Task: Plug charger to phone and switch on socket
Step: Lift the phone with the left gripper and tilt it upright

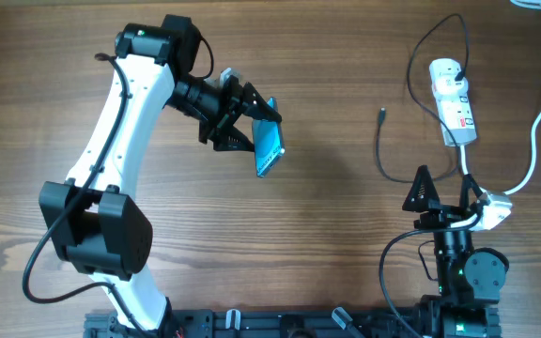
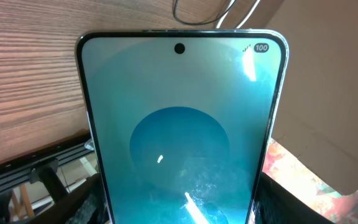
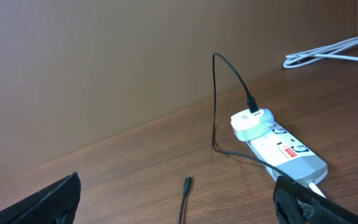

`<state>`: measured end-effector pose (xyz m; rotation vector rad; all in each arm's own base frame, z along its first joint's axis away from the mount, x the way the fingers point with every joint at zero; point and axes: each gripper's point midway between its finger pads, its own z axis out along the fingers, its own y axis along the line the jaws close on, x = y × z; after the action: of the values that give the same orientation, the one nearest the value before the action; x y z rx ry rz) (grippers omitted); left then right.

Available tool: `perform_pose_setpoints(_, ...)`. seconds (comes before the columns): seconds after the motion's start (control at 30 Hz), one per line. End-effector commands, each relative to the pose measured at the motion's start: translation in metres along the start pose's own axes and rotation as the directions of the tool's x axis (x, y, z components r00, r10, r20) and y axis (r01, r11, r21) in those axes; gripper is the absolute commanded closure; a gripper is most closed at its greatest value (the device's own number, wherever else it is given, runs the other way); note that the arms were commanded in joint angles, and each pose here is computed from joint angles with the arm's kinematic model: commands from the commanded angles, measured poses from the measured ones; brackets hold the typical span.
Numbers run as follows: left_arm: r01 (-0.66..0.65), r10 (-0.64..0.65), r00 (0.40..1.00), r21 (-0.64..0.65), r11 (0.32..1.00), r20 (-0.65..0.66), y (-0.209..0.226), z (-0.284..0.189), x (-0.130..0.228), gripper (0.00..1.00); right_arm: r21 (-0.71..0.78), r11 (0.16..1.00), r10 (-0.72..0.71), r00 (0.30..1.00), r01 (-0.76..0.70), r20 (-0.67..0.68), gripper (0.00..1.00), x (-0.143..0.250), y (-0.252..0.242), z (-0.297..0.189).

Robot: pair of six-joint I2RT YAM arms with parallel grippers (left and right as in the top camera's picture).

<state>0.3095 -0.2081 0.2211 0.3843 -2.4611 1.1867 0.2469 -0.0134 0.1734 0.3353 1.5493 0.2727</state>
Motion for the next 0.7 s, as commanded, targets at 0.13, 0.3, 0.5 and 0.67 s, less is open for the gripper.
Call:
perform_pose_setpoints(0.13, -0.006, 0.007, 1.000, 0.044, 0.999, -0.016, -0.013, -0.005, 0.008, 0.64, 0.008, 1.000, -0.018, 1.000, 0.018, 0.014, 0.00, -0.003, -0.001, 0.000)
perform_pose_setpoints(0.3, 0.032, -0.032, 0.999, 0.044, 0.999, -0.017, -0.013, -0.005, 0.008, 0.64, 0.008, 1.000, -0.018, 1.000, 0.018, 0.014, 0.00, -0.003, -0.001, 0.000)
perform_pose_setpoints(0.5, 0.082, -0.084, 0.996, 0.075, 0.994, 0.021, -0.021, -0.006, -0.006, 0.65, 0.008, 1.000, -0.018, 1.000, 0.018, 0.014, 0.00, -0.003, -0.001, 0.000)
perform_pose_setpoints(0.67, 0.071, -0.073, 0.997, 0.073, 0.995, 0.023, -0.021, -0.006, -0.006, 0.65, 0.008, 1.000, -0.018, 1.000, 0.018, 0.014, 0.00, -0.003, -0.001, 0.000)
